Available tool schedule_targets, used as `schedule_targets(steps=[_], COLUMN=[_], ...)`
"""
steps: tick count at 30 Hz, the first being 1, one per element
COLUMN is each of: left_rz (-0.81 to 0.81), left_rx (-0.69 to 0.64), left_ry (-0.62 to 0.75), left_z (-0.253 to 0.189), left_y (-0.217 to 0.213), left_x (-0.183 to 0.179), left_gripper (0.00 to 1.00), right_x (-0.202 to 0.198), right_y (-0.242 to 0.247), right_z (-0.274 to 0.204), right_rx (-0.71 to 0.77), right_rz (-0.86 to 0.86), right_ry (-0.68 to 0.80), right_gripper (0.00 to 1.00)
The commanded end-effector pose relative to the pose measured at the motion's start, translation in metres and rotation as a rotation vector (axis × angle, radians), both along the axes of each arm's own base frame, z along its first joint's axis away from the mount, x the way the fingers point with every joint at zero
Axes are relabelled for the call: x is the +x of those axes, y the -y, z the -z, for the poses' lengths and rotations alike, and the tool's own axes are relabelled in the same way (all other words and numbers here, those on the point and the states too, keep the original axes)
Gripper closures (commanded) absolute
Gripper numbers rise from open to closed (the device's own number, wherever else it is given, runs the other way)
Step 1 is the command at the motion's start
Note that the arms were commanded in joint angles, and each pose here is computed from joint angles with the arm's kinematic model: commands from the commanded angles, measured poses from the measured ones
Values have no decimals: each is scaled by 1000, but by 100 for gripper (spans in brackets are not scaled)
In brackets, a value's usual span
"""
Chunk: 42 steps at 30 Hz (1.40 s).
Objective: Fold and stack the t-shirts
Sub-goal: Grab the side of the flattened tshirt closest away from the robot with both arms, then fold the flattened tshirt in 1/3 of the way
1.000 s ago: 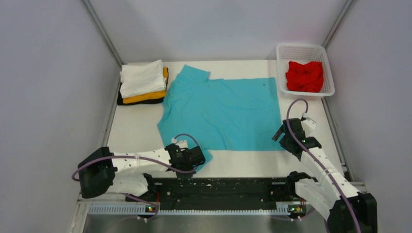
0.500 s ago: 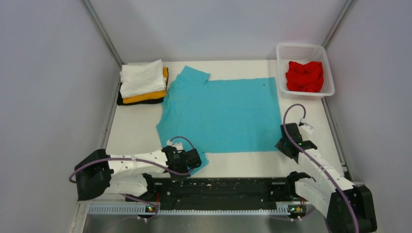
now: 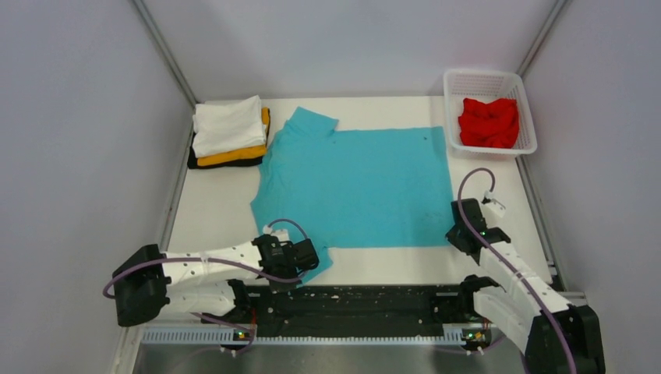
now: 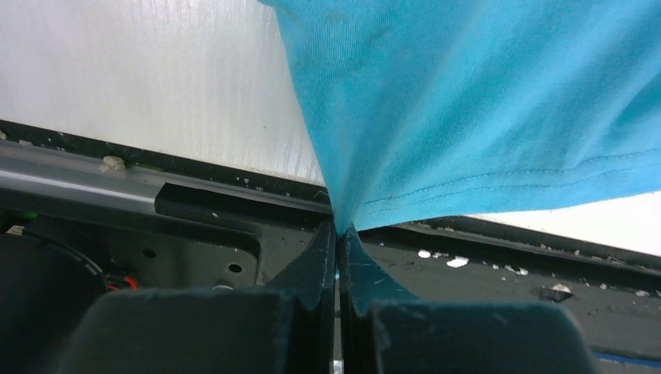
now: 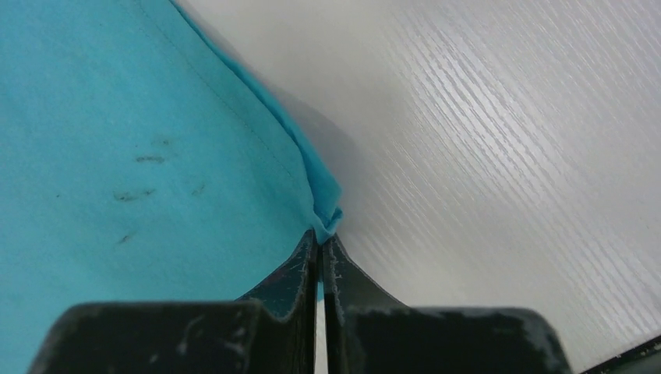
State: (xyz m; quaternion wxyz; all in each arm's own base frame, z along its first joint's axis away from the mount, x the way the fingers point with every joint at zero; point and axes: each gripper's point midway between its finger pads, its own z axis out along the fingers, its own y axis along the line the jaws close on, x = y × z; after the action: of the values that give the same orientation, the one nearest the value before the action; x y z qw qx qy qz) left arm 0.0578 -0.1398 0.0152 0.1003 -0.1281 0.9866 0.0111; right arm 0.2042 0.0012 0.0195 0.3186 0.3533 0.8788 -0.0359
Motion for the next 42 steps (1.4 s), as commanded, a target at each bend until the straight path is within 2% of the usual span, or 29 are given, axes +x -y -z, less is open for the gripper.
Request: schedule_targets(steps=[1, 6, 9, 14, 18, 27, 33, 42], left_rz=[-38, -11, 29, 83, 112, 24, 10, -3], left_rx=[-14, -55, -81, -134, -188, -302, -253, -256], left_ry=[-20, -11, 30, 144, 189, 309, 358, 468], left_z=[-6, -13, -24, -54, -70, -104, -119, -151], left_y=[-7, -5, 6, 36, 55, 64, 42, 21], left_x=[-8, -9, 1, 34, 63, 142, 179, 232], left_gripper=[100, 100, 100, 100, 100, 100, 100, 100], right_x=[-14, -28, -26, -8, 3, 41, 68, 91], right_y=[0, -12, -9, -13, -20, -16, -16, -18], right_z=[-13, -6, -8, -24, -28, -62, -75, -84], right_rx=[51, 128, 112, 95, 90, 11, -11, -16], right_rz=[65, 60, 72, -4, -77, -122, -111, -93], right_ry=[13, -34, -29, -1, -39, 52, 77, 66], right_gripper=[100, 100, 100, 100, 100, 100, 100, 100])
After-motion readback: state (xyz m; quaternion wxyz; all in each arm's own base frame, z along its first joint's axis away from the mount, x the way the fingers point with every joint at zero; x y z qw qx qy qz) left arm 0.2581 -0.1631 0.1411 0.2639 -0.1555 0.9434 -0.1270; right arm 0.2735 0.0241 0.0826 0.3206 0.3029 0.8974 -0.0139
